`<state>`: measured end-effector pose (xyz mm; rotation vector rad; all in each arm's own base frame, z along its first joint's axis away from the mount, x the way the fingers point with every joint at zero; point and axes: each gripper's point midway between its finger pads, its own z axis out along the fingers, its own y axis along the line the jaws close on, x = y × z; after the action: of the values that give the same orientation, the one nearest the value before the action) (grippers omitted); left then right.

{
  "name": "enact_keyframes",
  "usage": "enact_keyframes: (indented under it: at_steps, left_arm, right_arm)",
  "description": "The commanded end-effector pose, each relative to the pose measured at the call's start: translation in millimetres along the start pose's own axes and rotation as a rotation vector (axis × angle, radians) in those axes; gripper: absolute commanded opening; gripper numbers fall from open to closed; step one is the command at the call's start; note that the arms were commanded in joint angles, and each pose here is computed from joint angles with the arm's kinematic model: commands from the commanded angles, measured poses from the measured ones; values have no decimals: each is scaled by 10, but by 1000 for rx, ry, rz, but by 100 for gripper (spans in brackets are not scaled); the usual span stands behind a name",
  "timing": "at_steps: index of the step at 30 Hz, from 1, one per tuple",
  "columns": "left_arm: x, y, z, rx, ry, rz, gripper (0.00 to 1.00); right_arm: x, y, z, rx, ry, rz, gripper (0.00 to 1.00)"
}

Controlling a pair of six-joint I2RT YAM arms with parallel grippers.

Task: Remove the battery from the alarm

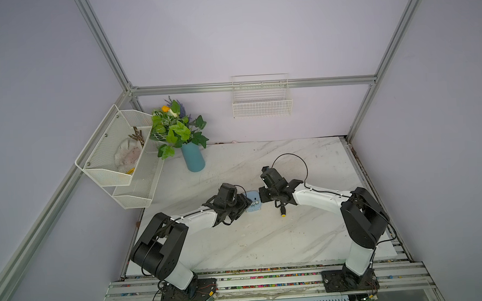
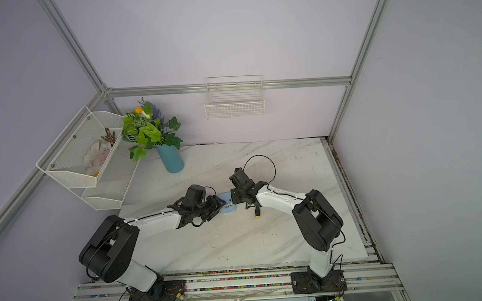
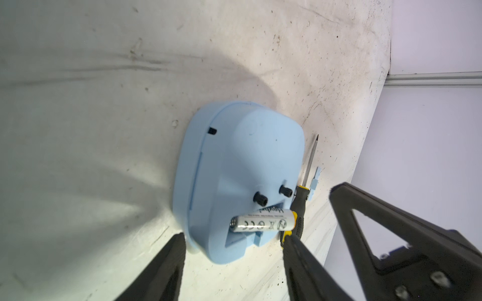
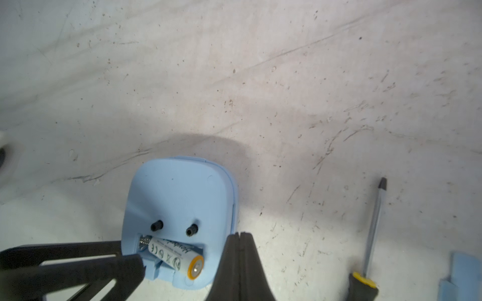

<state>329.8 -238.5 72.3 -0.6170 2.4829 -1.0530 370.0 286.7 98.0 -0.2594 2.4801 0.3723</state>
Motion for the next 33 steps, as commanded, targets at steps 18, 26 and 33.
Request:
enact_keyframes:
  at_steps: [18, 26, 33]
  left_arm:
    - [38, 400, 58, -125, 37, 30, 53]
    - [46, 444, 112, -133, 47, 30, 53]
    - [86, 515, 145, -150, 67, 36, 53]
  right_arm:
    - [12, -113, -145, 27, -5, -20, 0]
    - [25, -116, -119, 26, 0, -21, 0]
    - [63, -116, -61, 18, 18, -23, 0]
